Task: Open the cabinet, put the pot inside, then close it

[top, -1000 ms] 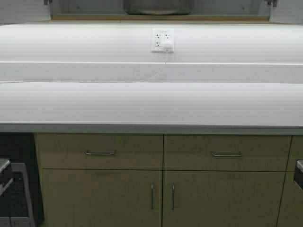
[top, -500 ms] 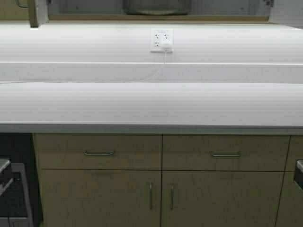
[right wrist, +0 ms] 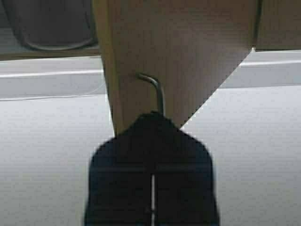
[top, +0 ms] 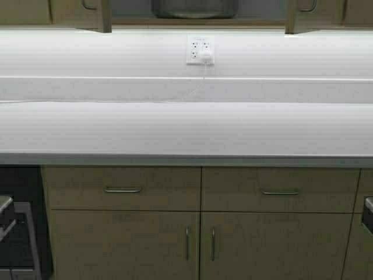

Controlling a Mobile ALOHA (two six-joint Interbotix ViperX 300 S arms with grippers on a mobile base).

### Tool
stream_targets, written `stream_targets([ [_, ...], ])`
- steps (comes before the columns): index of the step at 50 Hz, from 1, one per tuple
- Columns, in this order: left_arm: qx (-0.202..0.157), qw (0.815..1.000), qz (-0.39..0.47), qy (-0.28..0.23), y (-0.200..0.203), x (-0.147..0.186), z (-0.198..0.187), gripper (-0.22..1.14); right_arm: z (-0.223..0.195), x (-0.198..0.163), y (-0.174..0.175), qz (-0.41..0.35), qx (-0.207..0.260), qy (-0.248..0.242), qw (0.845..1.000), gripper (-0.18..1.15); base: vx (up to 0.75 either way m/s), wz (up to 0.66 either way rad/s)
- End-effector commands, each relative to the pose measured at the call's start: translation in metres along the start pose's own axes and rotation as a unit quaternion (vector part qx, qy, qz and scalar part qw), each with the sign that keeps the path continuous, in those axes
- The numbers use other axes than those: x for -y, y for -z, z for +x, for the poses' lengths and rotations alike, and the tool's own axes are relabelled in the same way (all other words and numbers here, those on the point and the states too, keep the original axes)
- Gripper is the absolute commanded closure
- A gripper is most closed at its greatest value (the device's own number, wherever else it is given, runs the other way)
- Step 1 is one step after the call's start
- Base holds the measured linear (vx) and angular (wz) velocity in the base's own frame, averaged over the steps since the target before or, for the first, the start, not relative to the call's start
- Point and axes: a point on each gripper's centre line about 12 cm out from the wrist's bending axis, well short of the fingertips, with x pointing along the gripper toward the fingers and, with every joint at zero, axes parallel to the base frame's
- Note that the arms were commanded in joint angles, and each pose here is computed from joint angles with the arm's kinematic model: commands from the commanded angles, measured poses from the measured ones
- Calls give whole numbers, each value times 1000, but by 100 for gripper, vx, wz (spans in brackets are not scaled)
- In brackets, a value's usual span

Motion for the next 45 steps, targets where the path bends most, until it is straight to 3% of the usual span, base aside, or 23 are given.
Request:
stream_targets([
  [1,18,1000,8,22,-10,14,11,87,-13,-4,-3,2,8,-6,1000,91,3,-1],
  [12,19,999,9,27,-16,19,51,87,-26,1,3,-2,2,7,1000,91,5,-1],
  [33,4,996,4,94,-7,84,123,87,-25,1,9,0,-6,8,1000,91,8,0],
  [45,-17,995,8,100,4,90,115,87,-21,1,7,-1,-7,8,1000,91,7,0],
])
